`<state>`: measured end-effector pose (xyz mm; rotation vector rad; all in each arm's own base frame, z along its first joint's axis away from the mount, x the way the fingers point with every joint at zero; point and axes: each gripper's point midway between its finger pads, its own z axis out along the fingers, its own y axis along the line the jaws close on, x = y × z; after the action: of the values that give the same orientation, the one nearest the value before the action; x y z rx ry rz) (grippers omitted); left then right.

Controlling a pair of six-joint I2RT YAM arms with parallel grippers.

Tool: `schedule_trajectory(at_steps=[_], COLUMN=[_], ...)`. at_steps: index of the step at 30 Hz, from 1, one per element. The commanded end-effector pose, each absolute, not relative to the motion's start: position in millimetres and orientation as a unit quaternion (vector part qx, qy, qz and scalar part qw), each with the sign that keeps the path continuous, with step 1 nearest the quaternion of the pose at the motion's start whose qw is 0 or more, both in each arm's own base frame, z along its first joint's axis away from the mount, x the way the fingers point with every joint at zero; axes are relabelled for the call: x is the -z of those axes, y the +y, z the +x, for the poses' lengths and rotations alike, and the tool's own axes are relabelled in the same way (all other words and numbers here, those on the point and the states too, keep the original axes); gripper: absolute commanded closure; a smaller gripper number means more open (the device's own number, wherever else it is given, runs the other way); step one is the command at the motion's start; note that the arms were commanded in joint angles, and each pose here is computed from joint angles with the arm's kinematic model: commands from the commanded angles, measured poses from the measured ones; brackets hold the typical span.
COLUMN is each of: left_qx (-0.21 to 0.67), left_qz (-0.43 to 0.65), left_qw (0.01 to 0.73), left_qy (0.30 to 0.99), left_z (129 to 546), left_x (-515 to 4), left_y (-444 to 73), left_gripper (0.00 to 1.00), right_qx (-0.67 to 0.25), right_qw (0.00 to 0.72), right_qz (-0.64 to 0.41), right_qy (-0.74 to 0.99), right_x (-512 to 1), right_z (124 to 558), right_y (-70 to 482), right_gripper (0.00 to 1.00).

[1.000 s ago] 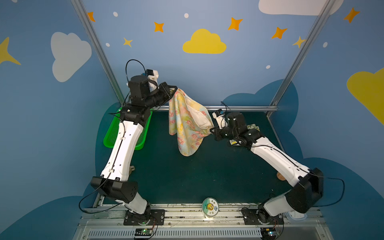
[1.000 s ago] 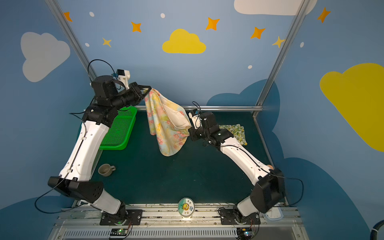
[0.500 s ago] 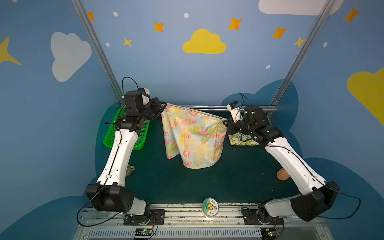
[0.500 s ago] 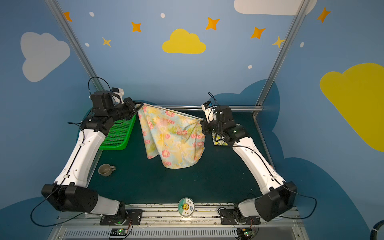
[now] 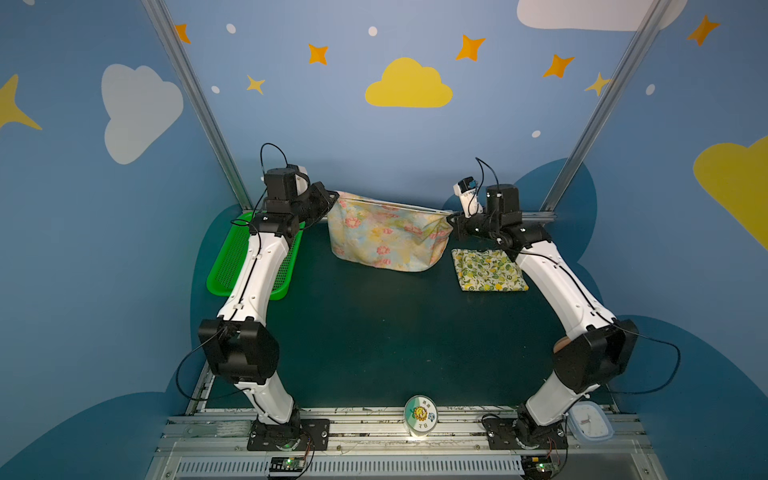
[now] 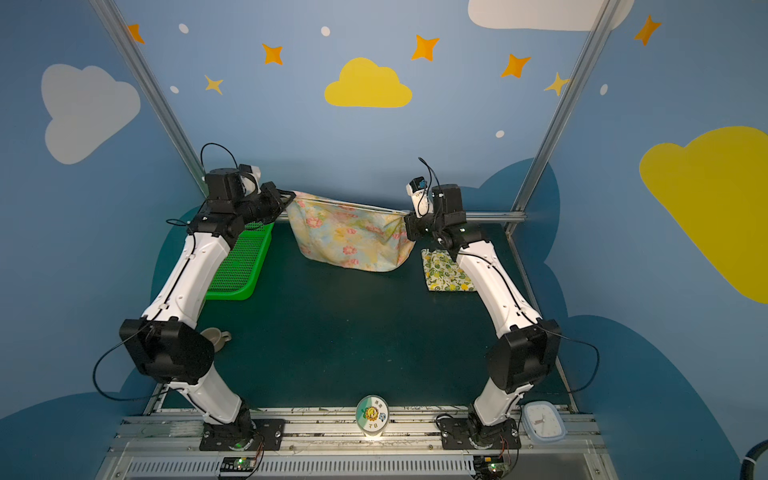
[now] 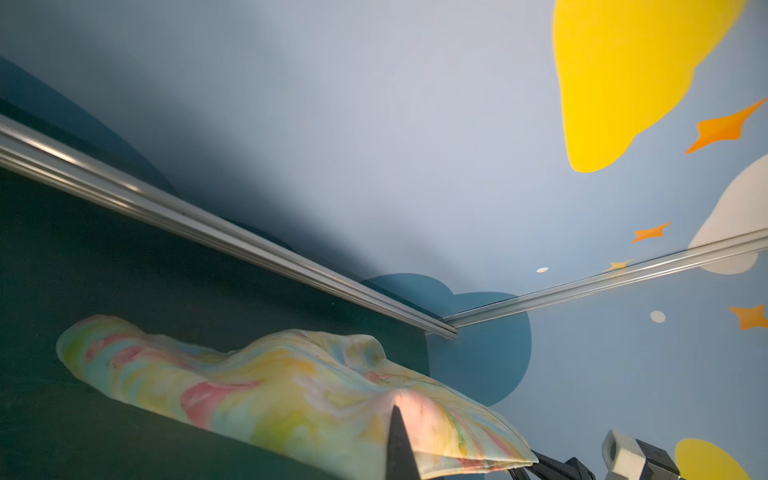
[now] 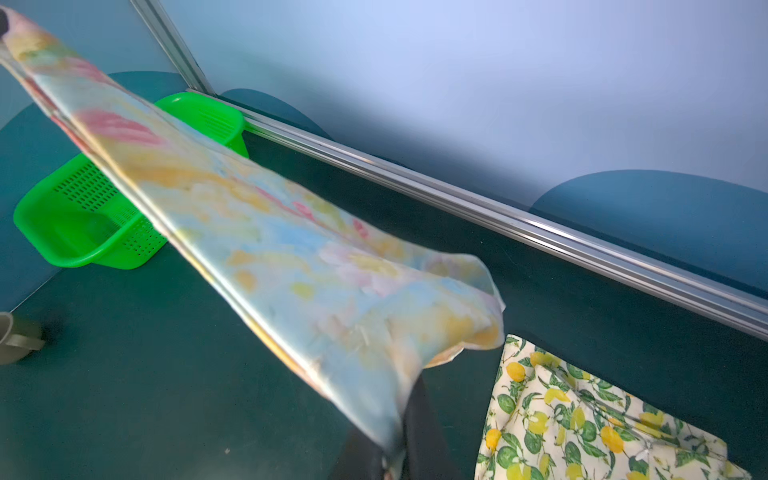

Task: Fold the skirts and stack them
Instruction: 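Stretch the floral skirt between both grippers and lower it onto the table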

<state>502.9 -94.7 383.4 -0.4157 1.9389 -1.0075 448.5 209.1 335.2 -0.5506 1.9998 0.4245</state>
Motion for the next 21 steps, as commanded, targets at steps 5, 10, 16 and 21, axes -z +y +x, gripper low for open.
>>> schedule_trajectory(at_steps=[5, 10, 16, 21], left_qx=[0.362, 0.326, 0.263, 0.22], left_qz=[-0.215, -0.269, -0.298, -0.324], left_qw=[0.431, 0.351, 0.278, 0.27], left_qy=[0.798, 0.836, 0.874, 0.88], left_z=[452, 395, 329, 290], left_x=[-304, -189, -119, -106], left_y=[-74, -79, -78, -60], left_gripper=[0.96, 0.96, 0.96, 0.96], right_qx=[-0.18, -0.225, -0.23, -0.223], right_qw=[0.434, 0.331, 0.241, 0.184], right_qz=[-0.214, -0.181, -0.164, -0.164], right_qy=[0.856, 0.899, 0.928, 0.943], right_x=[-250, -149, -97, -84], right_z=[397, 345, 295, 271], right_y=[204, 222, 238, 248], right_gripper=[1.0, 1.0, 1.0, 1.0])
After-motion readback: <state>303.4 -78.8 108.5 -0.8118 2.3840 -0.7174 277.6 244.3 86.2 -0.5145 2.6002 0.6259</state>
